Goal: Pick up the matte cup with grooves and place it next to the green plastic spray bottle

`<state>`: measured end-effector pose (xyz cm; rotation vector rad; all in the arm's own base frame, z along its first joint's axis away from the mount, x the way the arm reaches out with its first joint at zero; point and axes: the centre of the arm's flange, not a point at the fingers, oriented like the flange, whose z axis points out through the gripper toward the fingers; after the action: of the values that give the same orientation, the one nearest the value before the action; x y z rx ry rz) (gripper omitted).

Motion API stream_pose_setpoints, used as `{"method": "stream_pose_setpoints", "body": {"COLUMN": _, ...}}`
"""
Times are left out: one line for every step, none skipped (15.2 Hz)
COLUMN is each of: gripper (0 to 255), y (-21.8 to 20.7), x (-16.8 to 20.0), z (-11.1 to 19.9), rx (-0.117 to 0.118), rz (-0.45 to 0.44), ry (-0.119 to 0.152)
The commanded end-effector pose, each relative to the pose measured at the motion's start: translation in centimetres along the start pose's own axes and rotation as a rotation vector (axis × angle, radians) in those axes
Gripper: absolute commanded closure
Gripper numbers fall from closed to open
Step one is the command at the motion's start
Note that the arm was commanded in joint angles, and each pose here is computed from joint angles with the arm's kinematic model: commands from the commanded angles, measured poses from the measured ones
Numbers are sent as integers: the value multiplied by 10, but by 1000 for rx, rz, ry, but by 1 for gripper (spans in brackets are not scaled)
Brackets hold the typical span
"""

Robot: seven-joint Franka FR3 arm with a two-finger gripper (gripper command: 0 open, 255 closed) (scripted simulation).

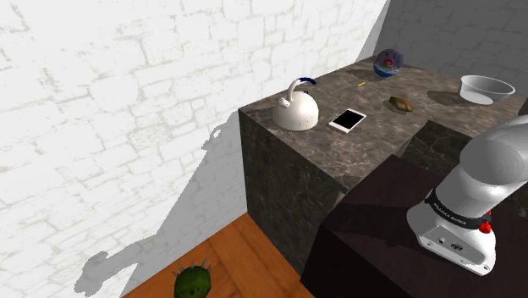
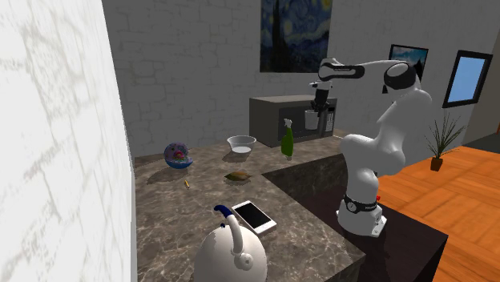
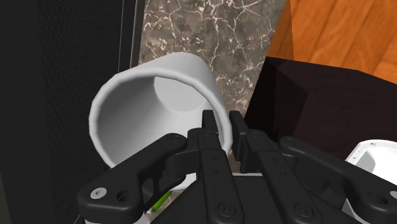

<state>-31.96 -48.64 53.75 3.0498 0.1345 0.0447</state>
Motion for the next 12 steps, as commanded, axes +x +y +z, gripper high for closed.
{"method": "stream_pose_setpoints", "body": {"gripper": 255, "y": -2, "x": 0, "z": 10, "rx": -1, "rz": 0, "ry": 0}}
{"method": "stream_pose_setpoints", "body": {"gripper": 255, "y": -2, "x": -1, "z": 16, "rx": -1, "rz": 0, "ry": 0}}
{"method": "stream_pose_setpoints", "body": {"gripper": 255, "y": -3, "x": -1, "z": 21, "rx": -1, "rz": 0, "ry": 0}}
{"method": "stream_pose_setpoints", "body": {"gripper": 255, "y": -3, "x": -1, "z": 26, "rx": -1, "rz": 0, "ry": 0}}
{"method": "stream_pose_setpoints", "body": {"gripper": 255, "y": -4, "x": -1, "z": 31, "rx": -1, "rz": 0, "ry": 0}}
{"method": "stream_pose_setpoints", "body": {"gripper": 255, "y": -4, "x": -1, "z": 37, "rx": -1, "rz": 0, "ry": 0}}
{"method": "stream_pose_setpoints", "body": {"gripper": 255, "y": -5, "x": -1, "z": 42, "rx": -1, "rz": 0, "ry": 0}}
{"method": "stream_pose_setpoints", "body": {"gripper": 255, "y": -5, "x": -1, "z": 47, "rx": -1, "rz": 0, "ry": 0}}
{"method": "stream_pose_setpoints", "body": {"gripper": 255, "y": -6, "x": -2, "z": 52, "rx": -1, "rz": 0, "ry": 0}}
{"method": "stream_pose_setpoints", "body": {"gripper": 255, "y": -6, "x": -2, "z": 58, "rx": -1, "rz": 0, "ry": 0}}
{"method": "stream_pose_setpoints", "body": {"gripper": 255, "y": -7, "x": -2, "z": 63, "rx": -1, "rz": 0, "ry": 0}}
{"method": "stream_pose_setpoints", "body": {"gripper": 255, "y": -7, "x": -2, "z": 68, "rx": -1, "rz": 0, "ry": 0}}
